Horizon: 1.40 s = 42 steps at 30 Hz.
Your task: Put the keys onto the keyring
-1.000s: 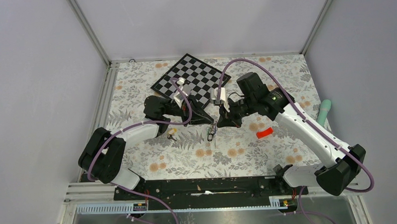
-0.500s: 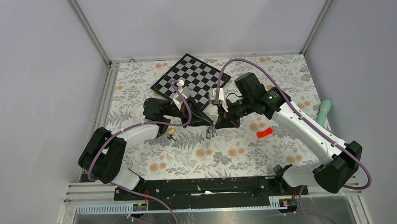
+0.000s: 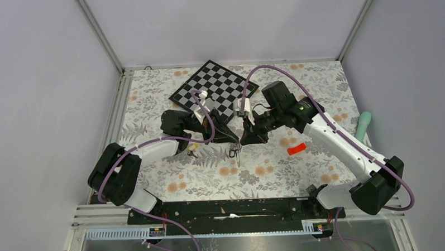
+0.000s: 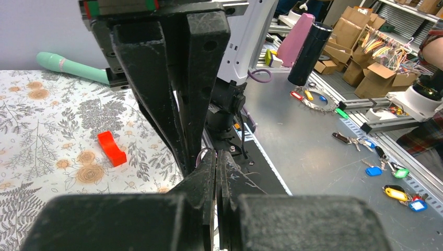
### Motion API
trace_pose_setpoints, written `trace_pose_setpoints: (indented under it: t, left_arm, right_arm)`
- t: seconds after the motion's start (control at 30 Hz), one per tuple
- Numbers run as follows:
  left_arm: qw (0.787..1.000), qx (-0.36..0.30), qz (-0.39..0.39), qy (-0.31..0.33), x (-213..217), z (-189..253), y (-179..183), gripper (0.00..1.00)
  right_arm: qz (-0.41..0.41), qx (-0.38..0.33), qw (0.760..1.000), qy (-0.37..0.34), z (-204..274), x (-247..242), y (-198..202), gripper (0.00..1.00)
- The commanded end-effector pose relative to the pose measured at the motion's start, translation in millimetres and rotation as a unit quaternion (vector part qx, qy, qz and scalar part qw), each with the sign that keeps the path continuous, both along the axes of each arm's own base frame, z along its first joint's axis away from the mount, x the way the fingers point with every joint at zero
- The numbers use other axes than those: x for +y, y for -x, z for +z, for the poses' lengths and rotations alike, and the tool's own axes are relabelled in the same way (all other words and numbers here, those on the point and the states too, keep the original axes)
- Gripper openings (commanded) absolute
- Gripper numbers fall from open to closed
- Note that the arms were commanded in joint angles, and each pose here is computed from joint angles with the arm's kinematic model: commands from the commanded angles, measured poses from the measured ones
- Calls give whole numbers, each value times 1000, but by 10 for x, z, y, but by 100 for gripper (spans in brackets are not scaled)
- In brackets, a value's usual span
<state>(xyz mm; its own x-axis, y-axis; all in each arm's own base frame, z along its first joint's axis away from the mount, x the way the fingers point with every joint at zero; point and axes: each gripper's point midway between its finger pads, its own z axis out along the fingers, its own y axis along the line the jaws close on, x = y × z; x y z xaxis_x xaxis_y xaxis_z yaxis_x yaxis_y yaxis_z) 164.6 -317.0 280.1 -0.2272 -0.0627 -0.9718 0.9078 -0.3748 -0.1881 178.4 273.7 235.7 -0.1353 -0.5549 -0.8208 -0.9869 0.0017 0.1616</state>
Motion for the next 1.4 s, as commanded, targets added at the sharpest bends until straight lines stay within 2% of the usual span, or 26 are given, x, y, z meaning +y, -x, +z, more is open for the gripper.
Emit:
trace_pose_setpoints:
  t: [0.0,0.5,0.9,1.17,1.37]
  left_arm:
    - [998,-56,-16,30,-3,131,127,0]
    - [997,-64,-23,30,-7,117,161,0]
    - [998,-50,-14,33,-9,151,125,0]
    - [998,-46,-11,34,-2,170,99,0]
    - [998,-44,-12,36,-1,183,91,0]
  right_arm:
    - [13,-4,999,-30,112,138,-77,9]
    - [34,14,999,-38,133,211,-3,11]
    - [3,-52,998,-21,181,-2,-19,23]
    - [-17,-75,997,-27,262,-155,-34,27]
    - [-8,-66,997,-43,340,-168,28,39]
